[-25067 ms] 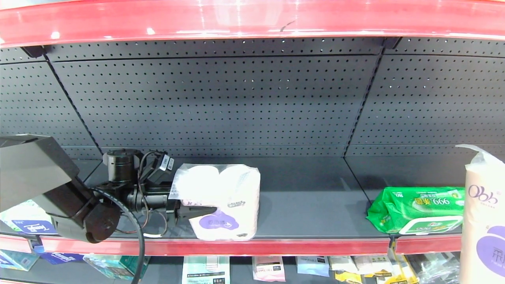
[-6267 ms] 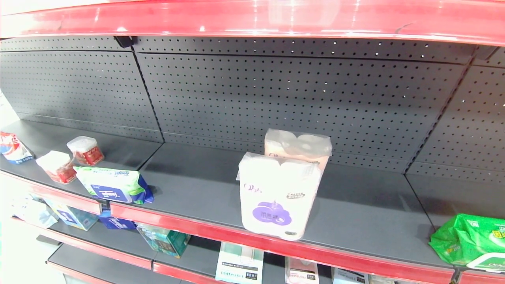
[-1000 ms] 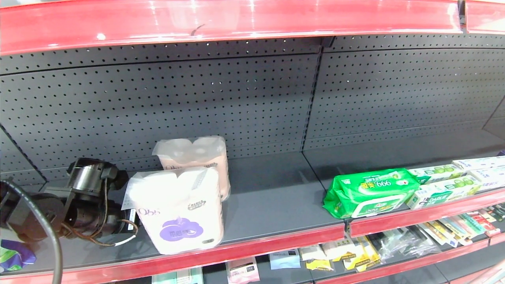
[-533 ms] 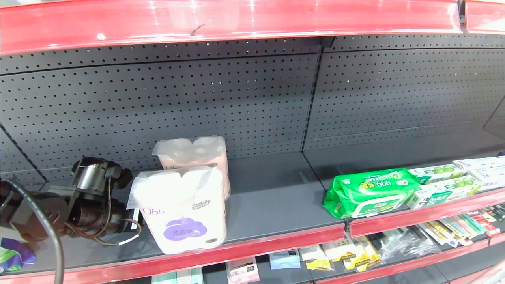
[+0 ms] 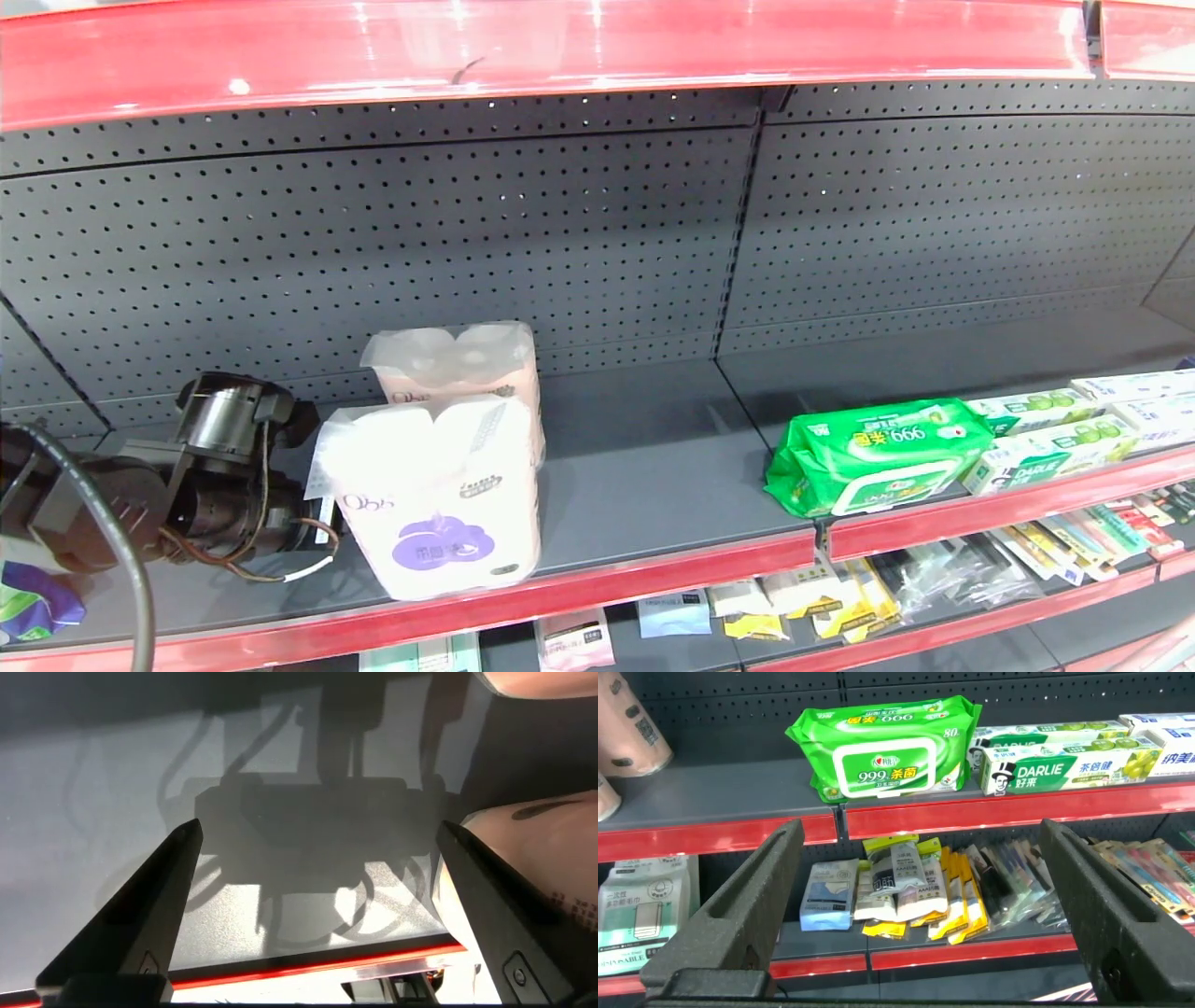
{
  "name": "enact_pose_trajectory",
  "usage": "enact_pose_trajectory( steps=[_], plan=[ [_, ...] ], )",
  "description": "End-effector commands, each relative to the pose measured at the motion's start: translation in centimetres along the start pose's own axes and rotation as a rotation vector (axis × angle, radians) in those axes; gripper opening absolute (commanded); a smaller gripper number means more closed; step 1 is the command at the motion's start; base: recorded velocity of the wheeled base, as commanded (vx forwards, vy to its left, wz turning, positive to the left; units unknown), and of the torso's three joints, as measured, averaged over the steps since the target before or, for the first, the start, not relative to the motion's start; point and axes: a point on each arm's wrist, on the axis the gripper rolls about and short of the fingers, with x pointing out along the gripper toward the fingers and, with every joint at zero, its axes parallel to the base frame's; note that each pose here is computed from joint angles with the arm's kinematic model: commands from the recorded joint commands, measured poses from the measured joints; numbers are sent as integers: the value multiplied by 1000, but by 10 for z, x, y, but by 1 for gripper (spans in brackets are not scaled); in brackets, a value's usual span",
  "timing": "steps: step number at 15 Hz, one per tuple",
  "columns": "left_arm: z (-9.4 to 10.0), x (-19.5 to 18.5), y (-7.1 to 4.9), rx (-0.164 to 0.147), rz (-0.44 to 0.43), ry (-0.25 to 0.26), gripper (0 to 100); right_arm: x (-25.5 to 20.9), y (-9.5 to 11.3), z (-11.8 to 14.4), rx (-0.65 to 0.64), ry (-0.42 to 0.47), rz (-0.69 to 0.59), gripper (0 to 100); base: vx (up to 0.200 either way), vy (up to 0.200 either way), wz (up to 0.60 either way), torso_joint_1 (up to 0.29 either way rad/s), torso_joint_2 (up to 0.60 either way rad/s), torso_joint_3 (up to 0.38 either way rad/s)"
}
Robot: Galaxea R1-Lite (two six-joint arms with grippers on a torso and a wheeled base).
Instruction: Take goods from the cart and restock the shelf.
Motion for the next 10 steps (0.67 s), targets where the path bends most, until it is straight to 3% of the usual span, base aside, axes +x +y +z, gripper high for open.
enact_pose_trajectory(
  steps=[1,10],
  plan=[
    [0,0,0,0,0,-2,100,0,0,0,0,1,1,100,0,0,0,0,0,0],
    [0,0,-3,8,-5,-2,100,0,0,0,0,1,1,100,0,0,0,0,0,0]
  ],
)
